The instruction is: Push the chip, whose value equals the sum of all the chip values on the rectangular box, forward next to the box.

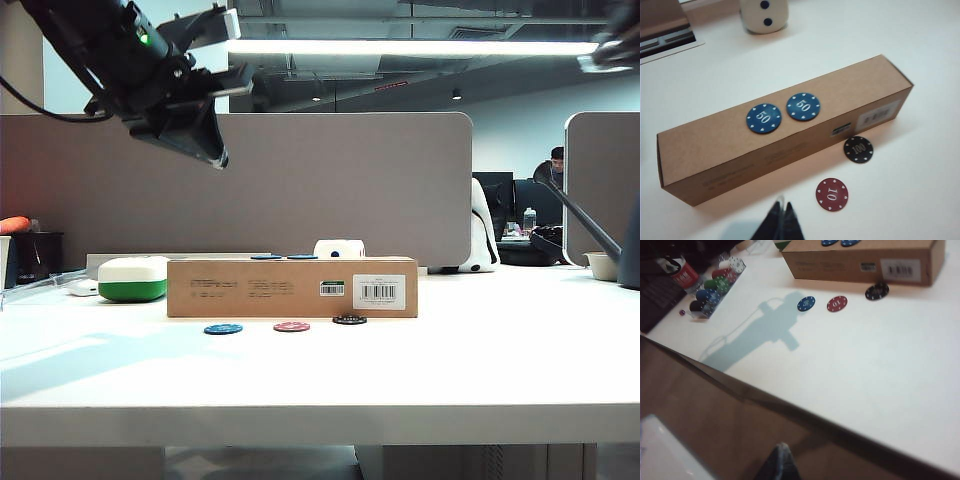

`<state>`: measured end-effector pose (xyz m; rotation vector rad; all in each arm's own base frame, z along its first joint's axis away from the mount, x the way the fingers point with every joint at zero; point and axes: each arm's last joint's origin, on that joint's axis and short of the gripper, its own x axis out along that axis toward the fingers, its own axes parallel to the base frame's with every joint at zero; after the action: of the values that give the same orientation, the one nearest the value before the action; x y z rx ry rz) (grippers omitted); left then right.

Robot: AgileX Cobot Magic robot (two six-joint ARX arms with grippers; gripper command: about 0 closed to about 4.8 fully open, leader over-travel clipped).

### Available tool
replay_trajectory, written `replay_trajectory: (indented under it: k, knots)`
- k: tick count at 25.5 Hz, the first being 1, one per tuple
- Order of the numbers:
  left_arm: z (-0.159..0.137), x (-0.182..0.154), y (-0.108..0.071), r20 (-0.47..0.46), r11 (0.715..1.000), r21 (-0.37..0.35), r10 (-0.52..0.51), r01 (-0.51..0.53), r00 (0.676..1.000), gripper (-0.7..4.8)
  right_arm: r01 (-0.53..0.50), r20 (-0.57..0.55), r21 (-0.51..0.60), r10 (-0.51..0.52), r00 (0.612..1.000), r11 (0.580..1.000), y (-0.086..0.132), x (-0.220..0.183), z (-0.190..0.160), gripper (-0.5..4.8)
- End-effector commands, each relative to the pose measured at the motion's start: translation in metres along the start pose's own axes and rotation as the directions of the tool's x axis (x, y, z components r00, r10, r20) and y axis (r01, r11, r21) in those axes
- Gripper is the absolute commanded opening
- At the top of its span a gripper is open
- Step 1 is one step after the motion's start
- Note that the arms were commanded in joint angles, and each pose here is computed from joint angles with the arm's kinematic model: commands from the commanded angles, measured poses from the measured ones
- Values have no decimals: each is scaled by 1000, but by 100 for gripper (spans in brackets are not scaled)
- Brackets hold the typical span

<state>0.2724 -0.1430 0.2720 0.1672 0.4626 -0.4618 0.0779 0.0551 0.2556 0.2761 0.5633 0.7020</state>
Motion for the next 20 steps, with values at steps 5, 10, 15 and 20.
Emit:
replay_trajectory:
  k: [5,10,15,20]
  knots:
    - [23,-40,2,145,1000,-3,2,-2,989,-5,-141,153,124,121,981,982,-6,-26,-42,-5]
    - [34,-75,3,229,1000,-4,-4,5,973,-5,-212,123,111,198,972,971,-3,-18,-34,-5]
    - [46,-135,5,394,1000,-9,8,-5,919,-5,-217,129,106,203,971,970,-3,-18,-33,-5]
    - [48,-197,7,558,1000,-16,19,-12,830,-5,-217,129,106,203,971,970,-3,-18,-33,-5]
